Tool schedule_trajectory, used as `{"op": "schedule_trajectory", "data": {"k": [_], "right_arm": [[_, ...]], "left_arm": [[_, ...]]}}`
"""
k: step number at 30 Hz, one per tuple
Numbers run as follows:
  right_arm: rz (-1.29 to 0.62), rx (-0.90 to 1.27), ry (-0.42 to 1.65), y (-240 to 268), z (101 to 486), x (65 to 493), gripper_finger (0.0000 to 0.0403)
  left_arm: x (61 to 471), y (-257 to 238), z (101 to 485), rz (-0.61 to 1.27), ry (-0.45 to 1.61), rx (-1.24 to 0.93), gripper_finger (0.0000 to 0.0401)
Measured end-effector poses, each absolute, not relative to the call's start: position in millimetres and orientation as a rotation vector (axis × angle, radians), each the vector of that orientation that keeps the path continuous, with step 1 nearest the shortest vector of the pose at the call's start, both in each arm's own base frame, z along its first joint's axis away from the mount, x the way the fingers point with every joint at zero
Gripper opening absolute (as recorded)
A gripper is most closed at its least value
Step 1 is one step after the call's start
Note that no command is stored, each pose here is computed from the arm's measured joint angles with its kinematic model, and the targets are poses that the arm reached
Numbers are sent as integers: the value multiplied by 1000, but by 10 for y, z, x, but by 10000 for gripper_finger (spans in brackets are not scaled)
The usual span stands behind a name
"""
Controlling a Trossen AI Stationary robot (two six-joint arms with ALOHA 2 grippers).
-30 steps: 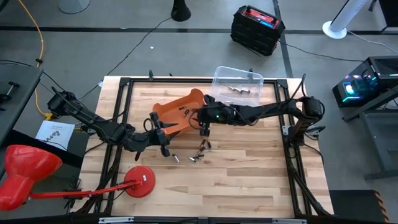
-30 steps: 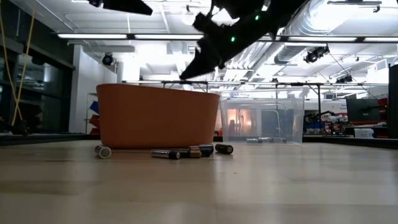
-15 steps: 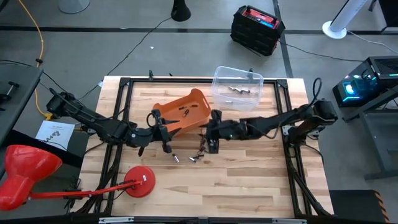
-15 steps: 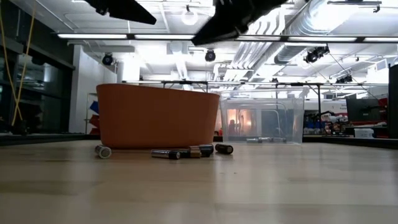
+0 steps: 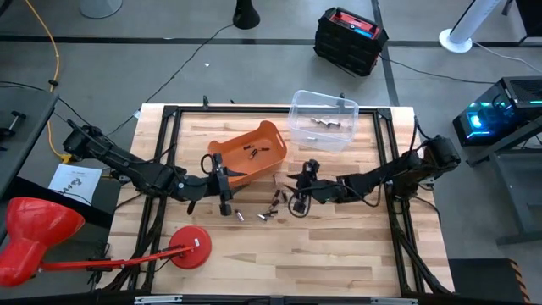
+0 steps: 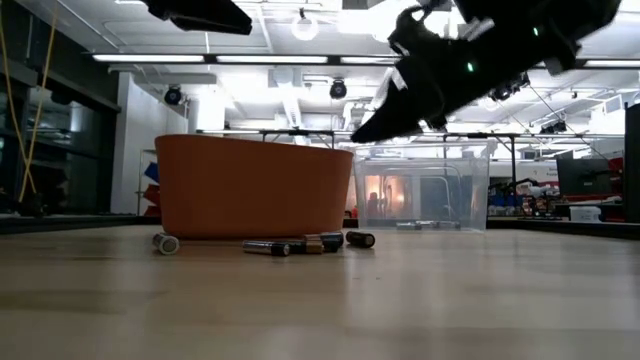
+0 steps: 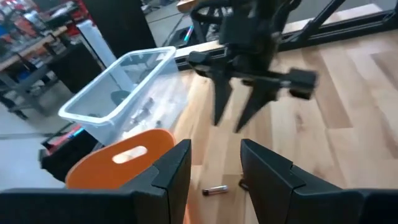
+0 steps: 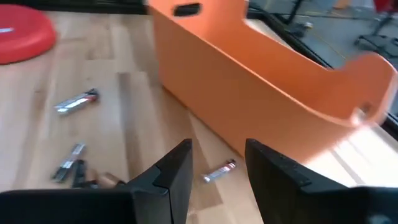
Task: Sort batteries
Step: Put the black battery into the orange bin
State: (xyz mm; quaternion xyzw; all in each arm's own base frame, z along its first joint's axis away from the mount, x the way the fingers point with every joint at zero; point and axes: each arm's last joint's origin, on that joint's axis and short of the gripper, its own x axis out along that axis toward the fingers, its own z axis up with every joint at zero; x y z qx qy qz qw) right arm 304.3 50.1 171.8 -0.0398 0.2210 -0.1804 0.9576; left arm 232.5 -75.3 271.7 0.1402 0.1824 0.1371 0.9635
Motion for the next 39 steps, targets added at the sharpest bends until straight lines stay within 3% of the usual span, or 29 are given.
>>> {"op": "schedule_trajectory", "data": {"k": [16,28,39], "right_arm": [[-434,20,391,273,1635,2997,142],[-371,170,530,260,1223,3060,142],[-261,192,562,322,1197,3064,142]], "left_arm": [[2325,-783,2741,270,344,279,131],[2324,-783,2738,271,343,257,131],[2345,-722,2741,289,352,302,131]]}}
